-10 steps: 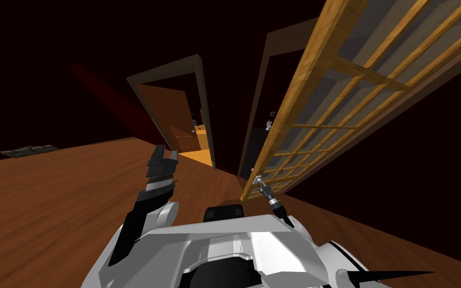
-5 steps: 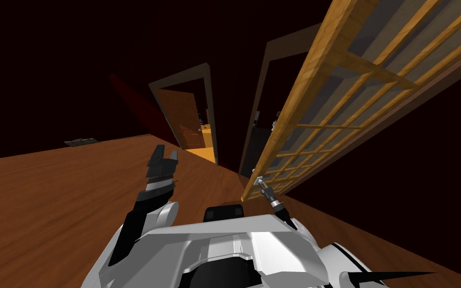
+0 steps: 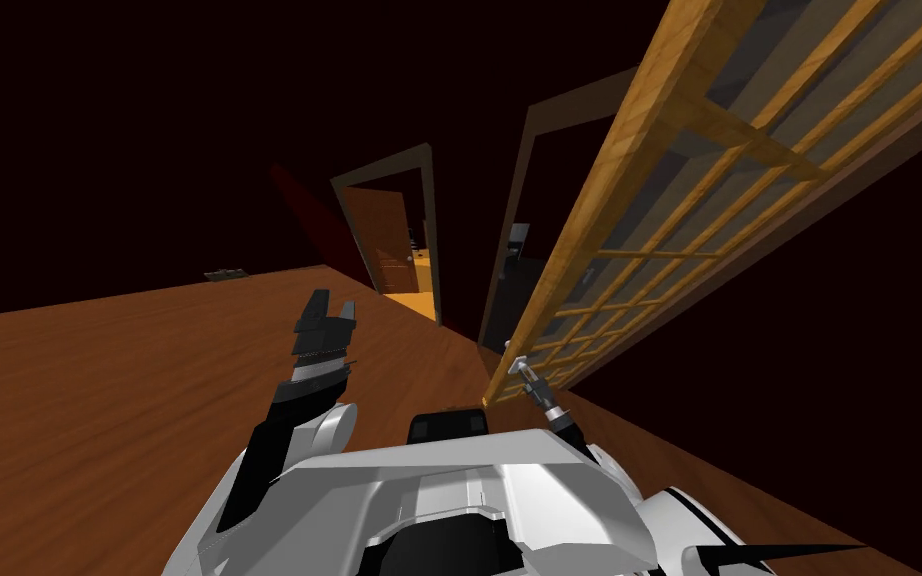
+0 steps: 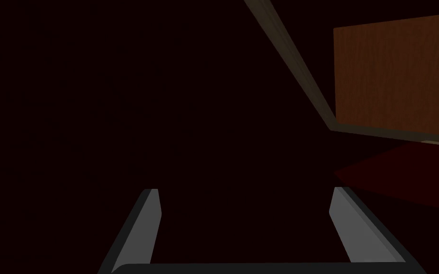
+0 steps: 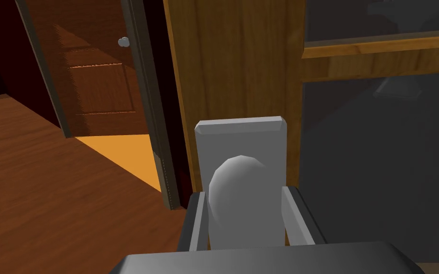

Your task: Pull the door open

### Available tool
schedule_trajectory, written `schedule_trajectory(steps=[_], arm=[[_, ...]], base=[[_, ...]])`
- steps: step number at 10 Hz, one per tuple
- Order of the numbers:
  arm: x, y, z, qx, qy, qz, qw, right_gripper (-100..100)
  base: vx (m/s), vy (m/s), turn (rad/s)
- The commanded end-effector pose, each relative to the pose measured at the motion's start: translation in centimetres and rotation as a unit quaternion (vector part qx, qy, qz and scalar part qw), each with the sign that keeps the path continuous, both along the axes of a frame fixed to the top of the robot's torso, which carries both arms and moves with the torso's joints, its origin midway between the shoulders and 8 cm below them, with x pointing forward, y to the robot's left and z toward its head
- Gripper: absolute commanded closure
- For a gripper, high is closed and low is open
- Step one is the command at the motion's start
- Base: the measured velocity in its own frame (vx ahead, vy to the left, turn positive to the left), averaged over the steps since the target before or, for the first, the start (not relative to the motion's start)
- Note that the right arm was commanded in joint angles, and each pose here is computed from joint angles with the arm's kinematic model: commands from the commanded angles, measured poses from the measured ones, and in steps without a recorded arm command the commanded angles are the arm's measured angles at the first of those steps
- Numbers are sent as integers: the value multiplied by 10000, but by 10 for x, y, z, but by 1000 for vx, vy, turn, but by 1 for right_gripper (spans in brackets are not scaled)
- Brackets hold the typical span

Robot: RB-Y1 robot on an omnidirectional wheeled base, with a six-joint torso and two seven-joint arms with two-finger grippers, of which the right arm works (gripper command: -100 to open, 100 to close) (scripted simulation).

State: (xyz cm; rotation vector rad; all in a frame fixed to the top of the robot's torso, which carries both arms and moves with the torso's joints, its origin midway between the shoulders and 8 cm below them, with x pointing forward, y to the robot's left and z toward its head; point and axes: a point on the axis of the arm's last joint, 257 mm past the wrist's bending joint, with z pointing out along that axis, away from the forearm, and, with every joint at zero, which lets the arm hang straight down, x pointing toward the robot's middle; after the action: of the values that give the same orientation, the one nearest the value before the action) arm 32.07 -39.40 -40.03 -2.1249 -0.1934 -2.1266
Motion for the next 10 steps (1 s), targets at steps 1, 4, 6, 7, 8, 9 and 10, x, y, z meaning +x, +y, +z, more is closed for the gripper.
schedule_trajectory(steps=[1,4,6,7,8,9,10], arm=[[0,0,0,0,0,0,10000,100],[-4,0,-1,2,11,21,10000,100],[-5,-1,0,0,9,29,10000,100],[-9,-9,0,0,8,-94,10000,-100],[-11,-12,0,-1,7,-146,9999,-100],[-13,-17,0,-2,5,-216,9998,-100],[-12,-14,0,-3,9,-173,9998,-100]], base=[[-91,-38,36],[-184,-81,169],[-219,-77,189],[-182,-6,-116],[-154,56,-174],[-151,85,-106],[-70,41,-28]])
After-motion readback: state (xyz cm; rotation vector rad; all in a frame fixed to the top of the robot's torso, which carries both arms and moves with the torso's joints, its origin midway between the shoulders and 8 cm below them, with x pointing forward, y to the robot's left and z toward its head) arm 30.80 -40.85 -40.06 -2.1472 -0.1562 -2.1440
